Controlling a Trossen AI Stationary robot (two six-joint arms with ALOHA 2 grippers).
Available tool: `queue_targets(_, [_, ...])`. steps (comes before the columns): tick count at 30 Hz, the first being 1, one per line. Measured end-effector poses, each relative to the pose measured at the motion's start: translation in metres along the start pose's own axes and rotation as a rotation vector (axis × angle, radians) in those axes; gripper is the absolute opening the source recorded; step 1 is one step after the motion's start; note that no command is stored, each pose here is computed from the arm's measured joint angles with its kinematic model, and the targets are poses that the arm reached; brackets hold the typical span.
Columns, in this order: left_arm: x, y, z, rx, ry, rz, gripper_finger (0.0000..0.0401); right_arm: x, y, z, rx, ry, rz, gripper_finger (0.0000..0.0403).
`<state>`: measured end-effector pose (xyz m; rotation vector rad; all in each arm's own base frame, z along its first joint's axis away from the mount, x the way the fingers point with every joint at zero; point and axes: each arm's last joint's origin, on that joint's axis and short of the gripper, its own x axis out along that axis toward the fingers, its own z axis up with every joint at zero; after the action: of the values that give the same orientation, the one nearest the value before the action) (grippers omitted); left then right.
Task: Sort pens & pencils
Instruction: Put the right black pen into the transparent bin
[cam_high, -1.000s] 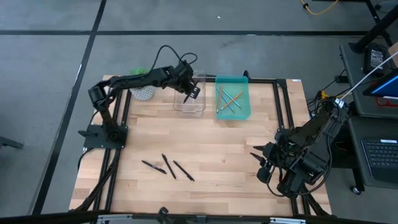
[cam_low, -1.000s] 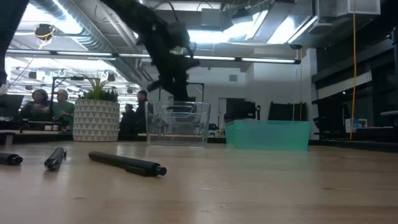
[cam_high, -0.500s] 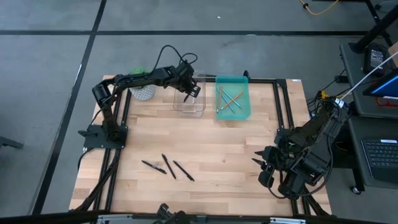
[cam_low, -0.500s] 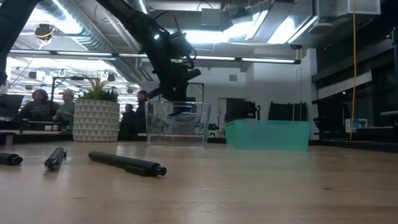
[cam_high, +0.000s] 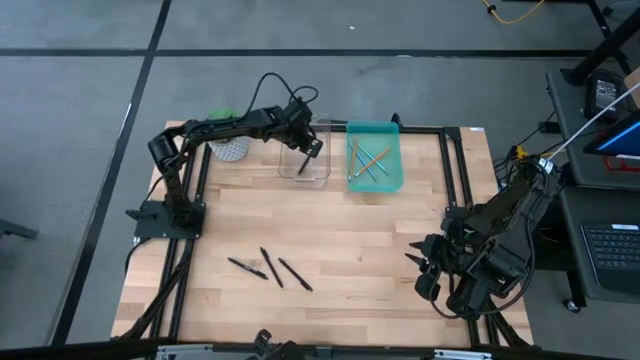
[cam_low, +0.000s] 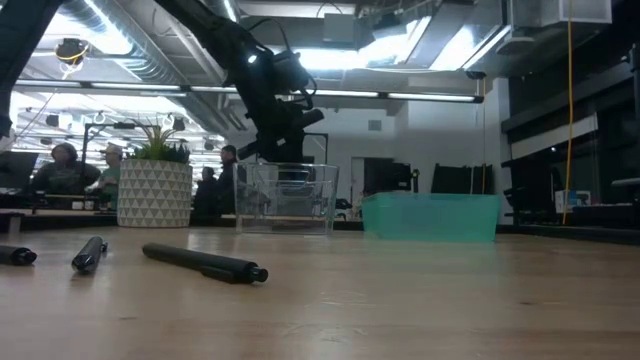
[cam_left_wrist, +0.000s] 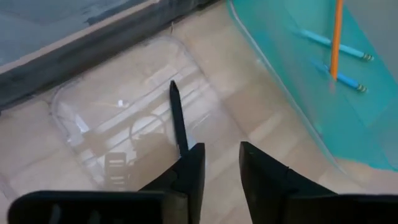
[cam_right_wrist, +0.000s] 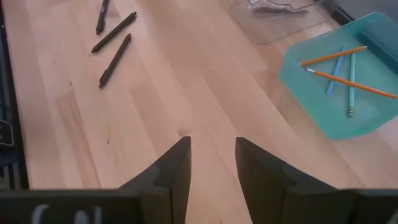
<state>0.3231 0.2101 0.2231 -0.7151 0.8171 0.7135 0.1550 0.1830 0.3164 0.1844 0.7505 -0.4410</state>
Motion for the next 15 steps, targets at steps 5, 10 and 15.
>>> queue_targets(5, [-0.024, -0.015, 0.008, 0.044, 0.031, -0.117, 0.0102, 0.0, 0.0, 0.0, -0.001, 0.0, -0.001, 0.0127])
queue_targets(10, [-0.064, -0.046, 0.006, 0.151, 0.076, -0.401, 0.0102, 0.0, 0.0, 0.0, -0.002, -0.001, -0.001, 0.0127])
queue_targets(15, [-0.109, -0.073, -0.026, 0.304, 0.16, -0.482, 0.0102, 0.0, 0.0, 0.0, -0.002, -0.001, 0.0, 0.0127])
